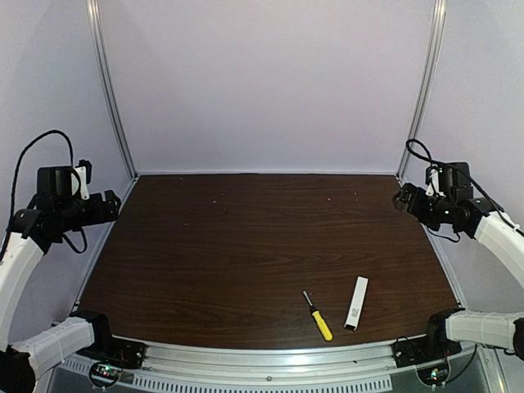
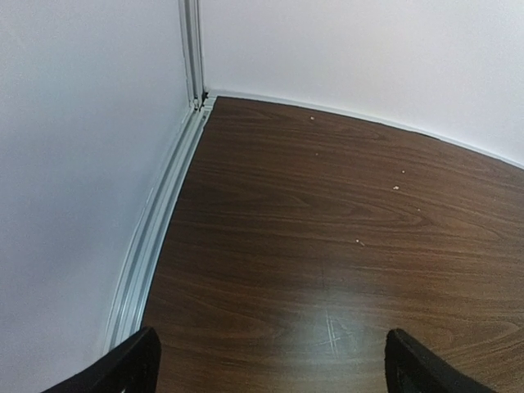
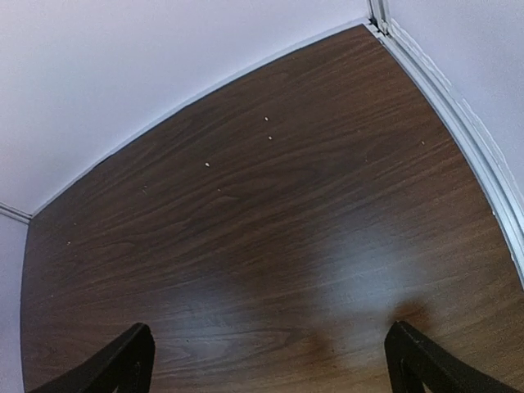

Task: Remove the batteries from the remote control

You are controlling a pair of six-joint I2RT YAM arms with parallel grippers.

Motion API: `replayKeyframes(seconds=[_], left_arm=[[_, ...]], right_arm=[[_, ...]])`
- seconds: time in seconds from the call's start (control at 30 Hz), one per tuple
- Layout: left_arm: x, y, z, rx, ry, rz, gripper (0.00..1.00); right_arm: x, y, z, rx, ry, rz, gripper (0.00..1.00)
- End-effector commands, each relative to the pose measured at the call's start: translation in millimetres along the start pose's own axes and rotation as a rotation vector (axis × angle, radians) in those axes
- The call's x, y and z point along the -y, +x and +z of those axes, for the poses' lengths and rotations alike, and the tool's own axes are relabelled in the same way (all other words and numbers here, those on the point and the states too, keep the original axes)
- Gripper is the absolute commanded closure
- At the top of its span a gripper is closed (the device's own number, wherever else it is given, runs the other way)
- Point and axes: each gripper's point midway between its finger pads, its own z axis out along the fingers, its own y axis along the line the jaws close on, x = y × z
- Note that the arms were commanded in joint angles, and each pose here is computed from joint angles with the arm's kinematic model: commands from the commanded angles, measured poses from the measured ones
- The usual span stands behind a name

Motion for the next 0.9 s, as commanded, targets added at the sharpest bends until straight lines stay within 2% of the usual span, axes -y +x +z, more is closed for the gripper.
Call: replayKeyframes(seconds=[0.0, 0.33, 0.87], left_arm=[[1, -2, 3, 0.016, 0.010, -0.003, 0.03], [0, -4, 1, 0.025, 0.003, -0.004, 0.02], [1, -2, 3, 0.018, 0.010, -0.002, 0.02]], right_arm=[[27, 22, -1, -0.103, 0.146, 0.021, 0.00], [21, 85, 11, -0.315, 0.159, 0.020, 0.00], [-20, 181, 19, -0.499, 0.151, -0.119, 0.00]])
